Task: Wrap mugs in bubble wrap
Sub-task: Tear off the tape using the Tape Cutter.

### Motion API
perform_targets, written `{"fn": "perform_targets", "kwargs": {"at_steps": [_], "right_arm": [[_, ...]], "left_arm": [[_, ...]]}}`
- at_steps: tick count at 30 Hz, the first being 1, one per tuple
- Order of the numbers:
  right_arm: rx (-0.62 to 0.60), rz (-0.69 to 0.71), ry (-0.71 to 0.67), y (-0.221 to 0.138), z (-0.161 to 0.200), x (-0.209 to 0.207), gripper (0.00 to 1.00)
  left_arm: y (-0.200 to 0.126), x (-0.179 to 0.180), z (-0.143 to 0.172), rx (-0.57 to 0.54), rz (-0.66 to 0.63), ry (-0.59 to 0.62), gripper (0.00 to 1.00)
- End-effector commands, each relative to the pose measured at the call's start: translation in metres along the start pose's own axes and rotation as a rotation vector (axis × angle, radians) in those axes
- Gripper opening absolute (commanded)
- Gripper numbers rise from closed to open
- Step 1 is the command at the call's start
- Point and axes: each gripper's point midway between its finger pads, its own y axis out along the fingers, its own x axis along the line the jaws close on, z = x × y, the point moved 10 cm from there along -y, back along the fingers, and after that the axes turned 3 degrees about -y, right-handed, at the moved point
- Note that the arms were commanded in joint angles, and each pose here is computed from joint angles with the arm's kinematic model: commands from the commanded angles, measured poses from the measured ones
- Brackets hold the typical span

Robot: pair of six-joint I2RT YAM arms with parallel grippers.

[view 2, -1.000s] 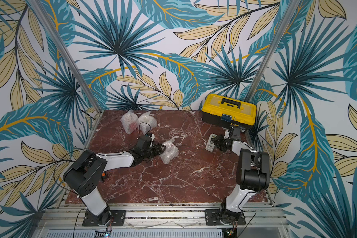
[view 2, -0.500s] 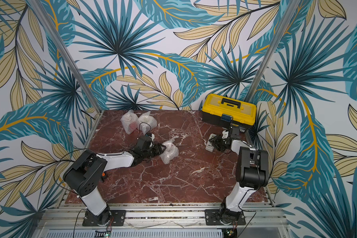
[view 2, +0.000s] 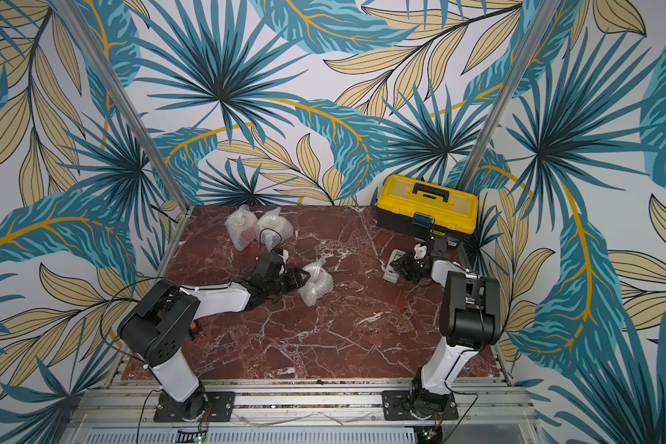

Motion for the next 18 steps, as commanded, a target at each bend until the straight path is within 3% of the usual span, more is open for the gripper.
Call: {"fn": "perform_targets", "kwargs": {"at_steps": [1, 11, 18], "right_arm": [[0.066, 0.030, 0.081, 0.013, 0.014, -0.020, 0.22], [-0.001, -0.021, 0.074, 0.002, 0.011, -0.013, 0.06], [-0.053, -0.062, 0.030, -0.009, 0.009, -0.002, 0.00]], "left_arm": [[0.009, 0.043, 0.030, 0.152, -0.215, -0.028, 0.55], [0.009, 0.043, 0.030, 0.154, -0.216, -0.028, 0.55], [0.009, 0.043, 0.030, 0.151, -0.214, -0.028, 0.55]]}}
